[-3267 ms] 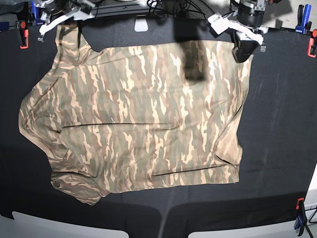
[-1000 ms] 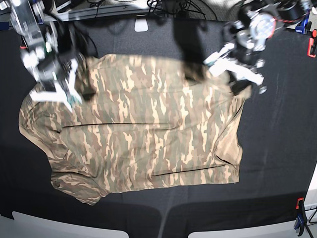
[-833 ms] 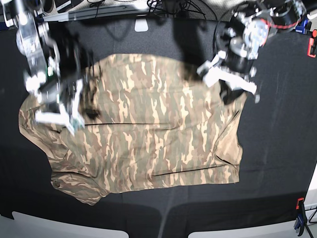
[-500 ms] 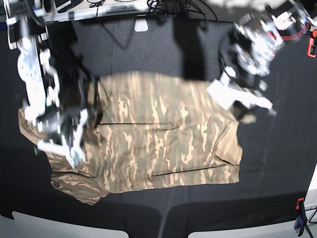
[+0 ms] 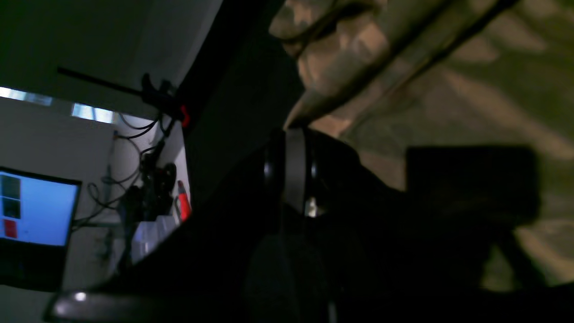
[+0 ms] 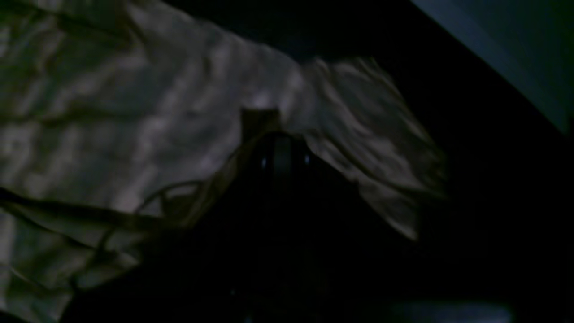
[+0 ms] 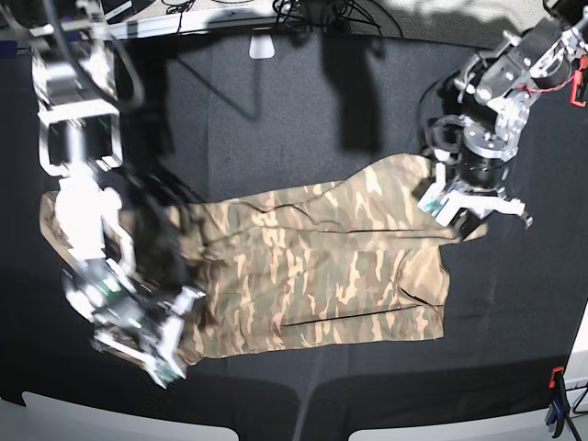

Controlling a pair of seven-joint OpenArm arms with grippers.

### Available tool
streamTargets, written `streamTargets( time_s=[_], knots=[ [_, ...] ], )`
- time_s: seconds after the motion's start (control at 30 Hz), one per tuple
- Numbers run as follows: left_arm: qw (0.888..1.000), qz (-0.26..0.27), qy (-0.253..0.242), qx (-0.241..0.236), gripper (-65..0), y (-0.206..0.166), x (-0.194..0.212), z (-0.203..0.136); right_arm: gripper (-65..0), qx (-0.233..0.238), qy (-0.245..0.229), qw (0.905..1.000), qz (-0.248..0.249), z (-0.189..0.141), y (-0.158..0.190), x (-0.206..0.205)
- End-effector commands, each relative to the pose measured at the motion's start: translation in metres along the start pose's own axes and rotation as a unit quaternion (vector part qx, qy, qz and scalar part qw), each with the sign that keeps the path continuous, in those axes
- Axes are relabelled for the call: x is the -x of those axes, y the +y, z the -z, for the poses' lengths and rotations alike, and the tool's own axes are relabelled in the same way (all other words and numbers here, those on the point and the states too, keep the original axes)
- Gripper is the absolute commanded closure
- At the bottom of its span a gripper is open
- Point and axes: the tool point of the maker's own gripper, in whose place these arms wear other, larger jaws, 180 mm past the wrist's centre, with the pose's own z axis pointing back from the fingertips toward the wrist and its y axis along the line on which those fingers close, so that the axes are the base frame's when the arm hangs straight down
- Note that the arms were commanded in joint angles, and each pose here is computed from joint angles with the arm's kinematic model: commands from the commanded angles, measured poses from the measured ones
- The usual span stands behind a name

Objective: Layout the t-shirt on the table in an organized manner, then fold the t-shirt properly
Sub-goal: 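Fold the shoulder edge with both grippers toward the shirt's hem, then release the folded edge and lift both grippers off the shirt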

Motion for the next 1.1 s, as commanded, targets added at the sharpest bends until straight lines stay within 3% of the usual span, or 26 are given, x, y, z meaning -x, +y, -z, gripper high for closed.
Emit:
streamTargets(
  time_s=[0.0,0.2,0.43,0.73,0.8,0.87,0.93,1.07],
  knots=[
    [1.000,0.012,-0.003,-0.020,0.0,0.012,0.003,0.005,0.0,0.014,-0.035,0.9993,0.001,-0.003,-0.015,-0.028],
    [0.998,0.032,0.053,-0.009,0.0,-0.005,0.045,0.014,0.0,0.005,-0.017,0.9998,0.010,0.023,-0.010,-0.032],
    [0.999,0.028,0.014,-0.008,0.0,-0.009,0.028,0.015,0.0,-0.003,0.011,0.9998,0.017,0.034,-0.005,-0.017],
    [0.999,0.028,0.017,-0.013,0.0,-0.004,0.026,0.018,0.0,0.005,0.020,0.9998,0.009,0.034,-0.009,-0.015],
    [0.999,0.028,0.017,-0.013,-7.3,-0.004,0.027,0.018,0.0,0.006,0.020,0.9997,0.010,0.034,-0.011,-0.015],
    [0.999,0.028,0.018,-0.013,-12.3,-0.004,0.027,0.018,-4.1,0.009,0.018,0.9997,0.011,0.033,-0.013,-0.016],
    [0.999,0.028,0.033,-0.014,-13.0,-0.004,0.032,0.018,-12.0,0.013,0.016,0.9997,0.011,0.032,-0.017,-0.019],
    [0.994,0.027,0.106,-0.022,-13.0,0.004,0.055,0.019,-30.7,0.029,0.006,0.9985,0.046,0.030,-0.027,-0.023]
  ],
)
